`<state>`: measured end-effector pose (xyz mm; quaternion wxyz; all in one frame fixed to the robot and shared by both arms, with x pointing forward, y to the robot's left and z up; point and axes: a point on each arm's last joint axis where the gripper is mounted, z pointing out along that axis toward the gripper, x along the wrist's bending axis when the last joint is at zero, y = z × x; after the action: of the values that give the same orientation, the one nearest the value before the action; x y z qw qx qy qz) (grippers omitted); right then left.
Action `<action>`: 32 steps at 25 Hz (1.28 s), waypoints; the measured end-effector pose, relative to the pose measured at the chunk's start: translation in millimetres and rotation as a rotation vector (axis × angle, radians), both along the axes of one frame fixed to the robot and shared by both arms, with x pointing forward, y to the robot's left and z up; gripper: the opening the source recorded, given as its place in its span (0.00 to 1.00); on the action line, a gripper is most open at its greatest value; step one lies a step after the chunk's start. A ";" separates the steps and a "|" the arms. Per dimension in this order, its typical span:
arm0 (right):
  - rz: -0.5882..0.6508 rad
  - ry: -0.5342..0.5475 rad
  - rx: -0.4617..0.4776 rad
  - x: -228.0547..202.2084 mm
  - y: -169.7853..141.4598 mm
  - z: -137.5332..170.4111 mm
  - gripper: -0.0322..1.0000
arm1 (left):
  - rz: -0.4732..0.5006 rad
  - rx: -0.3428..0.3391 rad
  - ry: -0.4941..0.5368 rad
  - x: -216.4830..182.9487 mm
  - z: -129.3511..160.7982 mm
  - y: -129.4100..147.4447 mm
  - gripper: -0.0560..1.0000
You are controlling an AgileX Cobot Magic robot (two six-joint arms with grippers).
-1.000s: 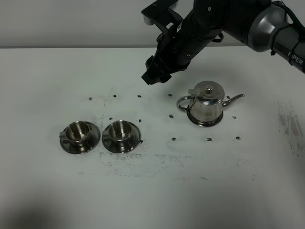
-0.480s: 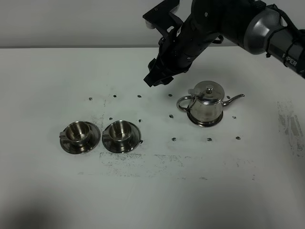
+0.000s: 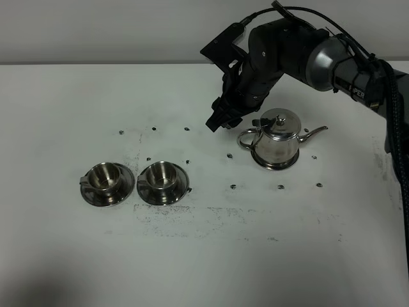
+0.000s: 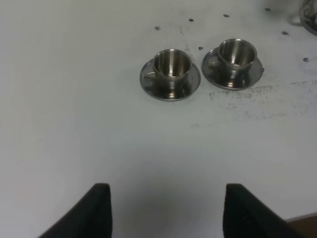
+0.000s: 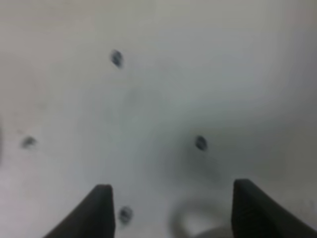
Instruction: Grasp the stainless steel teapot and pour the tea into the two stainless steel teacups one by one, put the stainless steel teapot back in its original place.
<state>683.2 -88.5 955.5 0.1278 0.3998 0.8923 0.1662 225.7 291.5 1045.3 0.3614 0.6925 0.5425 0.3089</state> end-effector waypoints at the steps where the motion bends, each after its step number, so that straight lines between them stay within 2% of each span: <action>1: -0.007 0.006 -0.011 1.2 -2.3 -3.4 0.51 | 0.000 0.000 0.000 0.0 0.0 0.0 0.50; 9: -0.022 0.090 -0.041 -4.5 -6.5 -8.3 0.51 | 0.000 0.000 0.000 0.0 0.0 0.0 0.50; 17: -0.009 0.203 -0.001 -14.4 -2.7 -9.8 0.51 | 0.000 0.000 0.000 0.0 0.0 0.0 0.50; 32: -0.008 0.376 -0.074 -30.0 -9.1 -12.2 0.51 | -0.001 0.001 0.000 0.0 0.0 0.0 0.50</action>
<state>653.1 -97.5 943.3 -0.0258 0.4224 0.9044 0.0550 225.7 291.5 1045.3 0.3612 0.6929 0.5421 0.3091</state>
